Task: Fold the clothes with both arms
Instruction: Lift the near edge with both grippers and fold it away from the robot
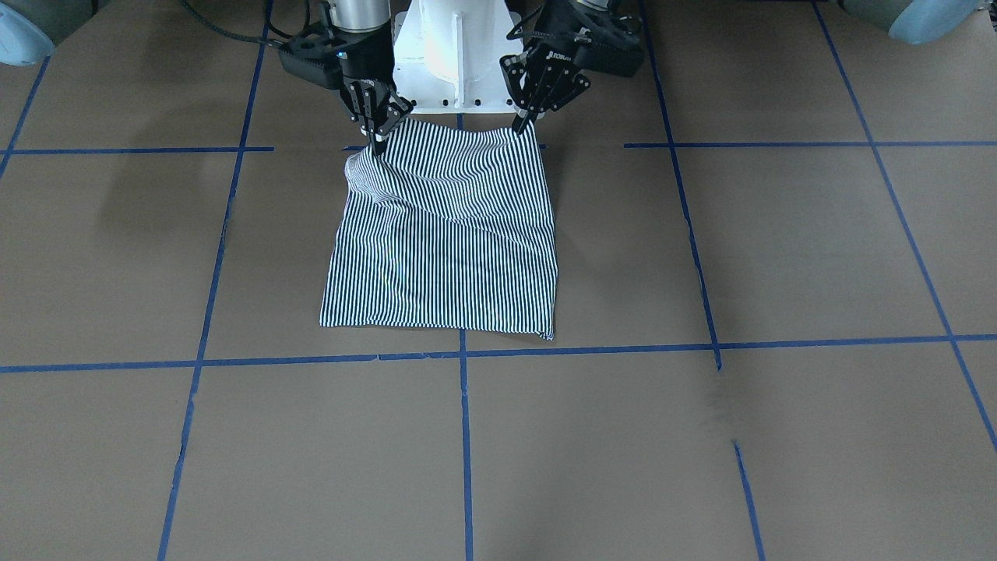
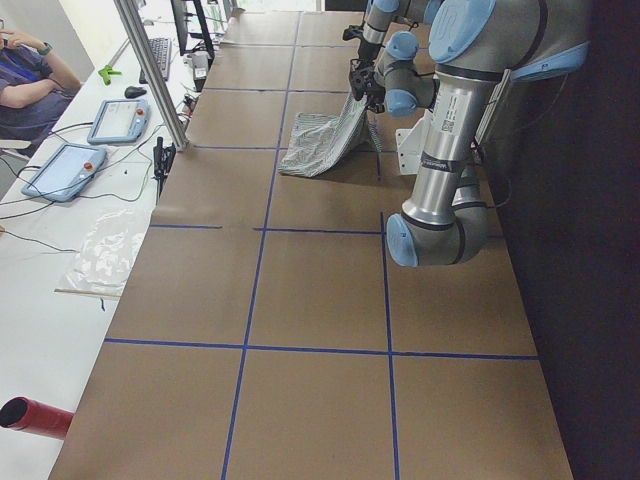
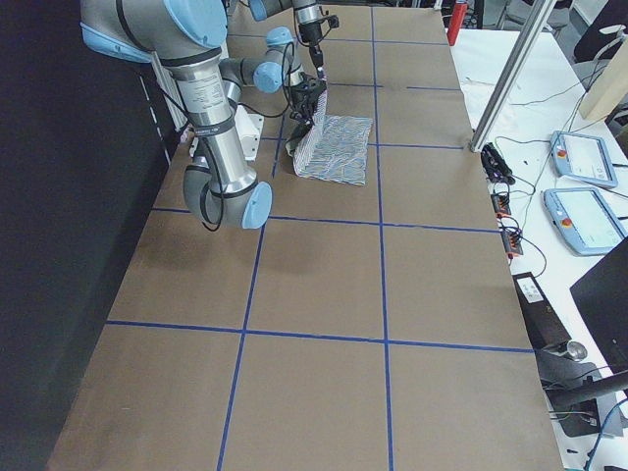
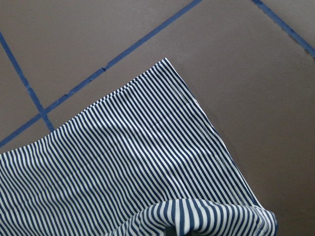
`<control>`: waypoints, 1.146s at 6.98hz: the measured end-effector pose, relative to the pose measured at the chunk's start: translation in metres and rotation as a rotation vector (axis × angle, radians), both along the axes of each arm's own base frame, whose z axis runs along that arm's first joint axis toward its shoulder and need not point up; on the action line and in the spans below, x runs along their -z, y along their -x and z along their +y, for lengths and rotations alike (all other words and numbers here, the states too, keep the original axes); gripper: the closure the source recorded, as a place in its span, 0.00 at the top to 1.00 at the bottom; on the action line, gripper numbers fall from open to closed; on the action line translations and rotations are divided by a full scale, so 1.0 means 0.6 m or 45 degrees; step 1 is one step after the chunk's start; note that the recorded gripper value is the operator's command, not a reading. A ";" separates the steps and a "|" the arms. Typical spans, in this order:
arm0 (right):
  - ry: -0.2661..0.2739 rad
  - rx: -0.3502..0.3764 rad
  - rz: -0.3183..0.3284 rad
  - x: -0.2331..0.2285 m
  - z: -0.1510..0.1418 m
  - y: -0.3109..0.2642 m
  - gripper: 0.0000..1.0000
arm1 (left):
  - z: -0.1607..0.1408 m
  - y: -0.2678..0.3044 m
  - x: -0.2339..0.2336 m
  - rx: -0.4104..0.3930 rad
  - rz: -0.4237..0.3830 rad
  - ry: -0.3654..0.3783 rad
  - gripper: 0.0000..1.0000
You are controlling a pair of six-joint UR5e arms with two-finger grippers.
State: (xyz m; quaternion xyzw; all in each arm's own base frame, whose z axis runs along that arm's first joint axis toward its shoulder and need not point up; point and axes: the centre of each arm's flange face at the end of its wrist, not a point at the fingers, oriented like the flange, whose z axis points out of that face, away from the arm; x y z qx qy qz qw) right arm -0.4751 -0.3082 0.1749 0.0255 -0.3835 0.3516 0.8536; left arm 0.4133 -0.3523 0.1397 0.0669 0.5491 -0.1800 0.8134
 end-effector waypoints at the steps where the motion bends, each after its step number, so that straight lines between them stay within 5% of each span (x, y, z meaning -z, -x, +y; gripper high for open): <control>1: -0.004 -0.018 0.001 -0.015 -0.025 0.027 0.00 | -0.052 -0.014 -0.003 0.025 -0.043 -0.014 0.00; 5: -0.041 -0.085 0.060 -0.056 -0.157 0.086 0.00 | -0.193 -0.117 -0.066 0.070 -0.136 -0.038 0.00; 8: -0.053 -0.126 0.088 -0.103 -0.243 0.127 0.00 | -0.230 -0.166 -0.121 0.067 -0.165 -0.041 0.00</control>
